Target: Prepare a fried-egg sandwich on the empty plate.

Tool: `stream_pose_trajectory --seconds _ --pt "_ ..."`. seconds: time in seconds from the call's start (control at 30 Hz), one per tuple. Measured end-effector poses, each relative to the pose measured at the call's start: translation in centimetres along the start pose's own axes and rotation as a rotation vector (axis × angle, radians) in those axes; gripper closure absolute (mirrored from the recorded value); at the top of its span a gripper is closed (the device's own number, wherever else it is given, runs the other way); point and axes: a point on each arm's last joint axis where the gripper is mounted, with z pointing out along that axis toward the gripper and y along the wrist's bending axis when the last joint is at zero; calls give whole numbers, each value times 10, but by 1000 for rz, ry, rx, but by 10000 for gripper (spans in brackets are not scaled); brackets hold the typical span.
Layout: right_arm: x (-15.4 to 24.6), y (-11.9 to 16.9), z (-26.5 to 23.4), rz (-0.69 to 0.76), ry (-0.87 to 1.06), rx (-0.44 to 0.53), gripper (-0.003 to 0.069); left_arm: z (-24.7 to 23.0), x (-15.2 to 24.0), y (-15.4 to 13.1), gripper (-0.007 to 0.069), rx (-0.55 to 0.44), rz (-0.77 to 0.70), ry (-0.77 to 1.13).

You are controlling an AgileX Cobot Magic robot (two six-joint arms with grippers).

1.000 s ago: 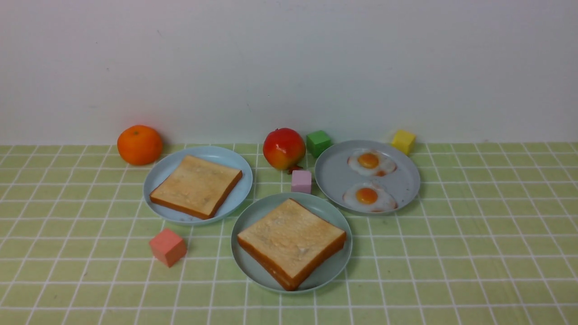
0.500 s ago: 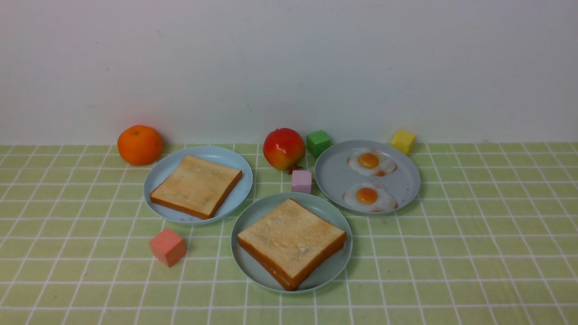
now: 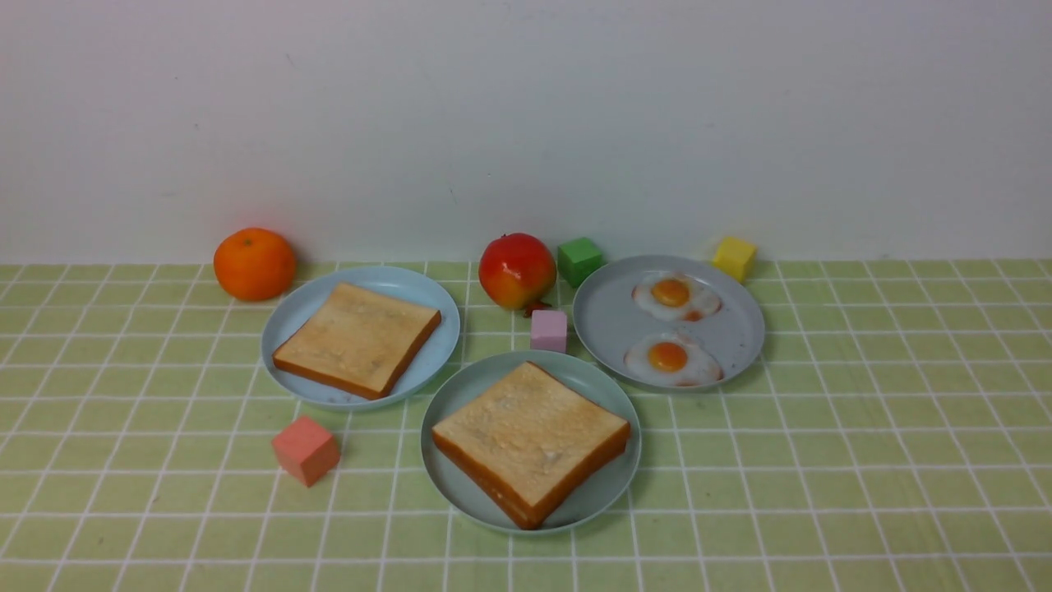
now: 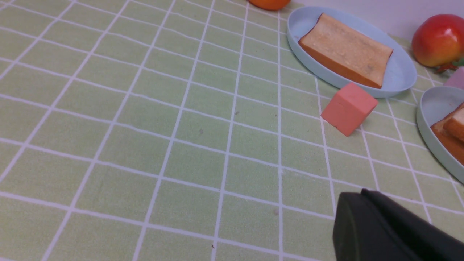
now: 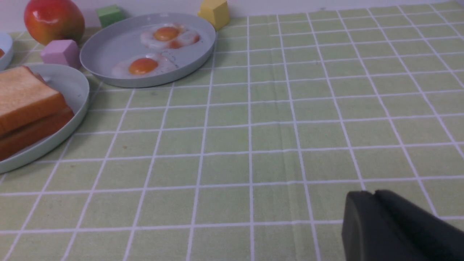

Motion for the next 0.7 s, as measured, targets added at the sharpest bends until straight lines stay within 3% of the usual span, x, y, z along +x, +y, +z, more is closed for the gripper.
stream_pose_trajectory --seconds 0.7 --pt "0 0 0 0 0 0 581 0 0 0 595 0 0 0"
